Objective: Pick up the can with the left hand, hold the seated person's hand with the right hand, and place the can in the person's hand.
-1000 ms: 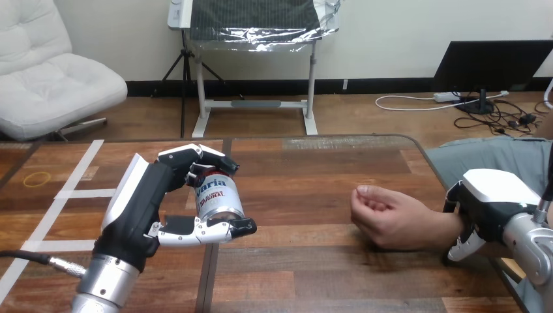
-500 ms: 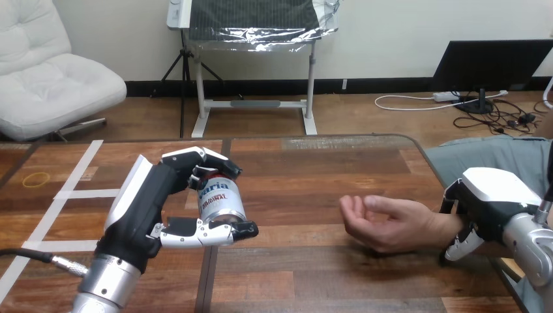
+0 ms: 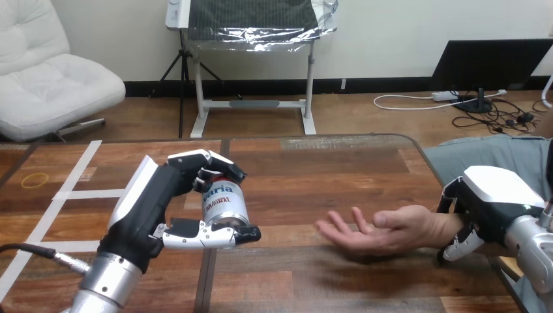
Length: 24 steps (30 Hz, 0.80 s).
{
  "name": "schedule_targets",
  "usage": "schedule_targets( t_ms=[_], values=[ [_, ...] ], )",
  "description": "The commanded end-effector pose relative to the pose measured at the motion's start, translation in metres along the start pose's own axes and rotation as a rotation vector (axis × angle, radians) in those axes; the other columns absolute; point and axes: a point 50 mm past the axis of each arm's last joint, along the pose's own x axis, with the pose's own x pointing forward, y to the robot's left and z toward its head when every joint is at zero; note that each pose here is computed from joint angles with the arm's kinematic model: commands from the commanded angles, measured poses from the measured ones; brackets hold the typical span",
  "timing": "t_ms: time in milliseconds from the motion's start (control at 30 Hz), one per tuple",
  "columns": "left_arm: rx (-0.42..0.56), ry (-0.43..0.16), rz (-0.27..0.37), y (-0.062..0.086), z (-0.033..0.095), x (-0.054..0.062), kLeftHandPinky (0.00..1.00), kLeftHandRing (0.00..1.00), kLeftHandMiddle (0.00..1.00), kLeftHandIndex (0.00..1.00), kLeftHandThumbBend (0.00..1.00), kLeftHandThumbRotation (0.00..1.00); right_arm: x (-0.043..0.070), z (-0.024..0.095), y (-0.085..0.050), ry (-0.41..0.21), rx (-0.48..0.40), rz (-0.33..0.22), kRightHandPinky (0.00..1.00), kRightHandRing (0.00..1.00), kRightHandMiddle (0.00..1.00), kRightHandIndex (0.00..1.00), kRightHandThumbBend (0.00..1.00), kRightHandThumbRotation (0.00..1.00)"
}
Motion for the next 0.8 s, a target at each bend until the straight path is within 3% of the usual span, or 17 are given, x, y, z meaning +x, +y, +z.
schedule_targets(
  t_ms=[0,767],
  values=[
    [0.021,-0.131,0.023,0.016,0.026,0.022,0.39,0.43,0.49,0.54,0.74,0.00,-0.003,0.014,-0.034,-0.057,-0.007,-0.129,0.31,0.40,0.48,0.52,0.76,0.00],
    [-0.051,-0.142,-0.088,0.010,0.040,0.030,0.39,0.44,0.50,0.54,0.72,0.00,-0.020,0.032,-0.060,-0.115,-0.043,-0.221,0.25,0.33,0.43,0.51,0.77,0.00]
  ],
)
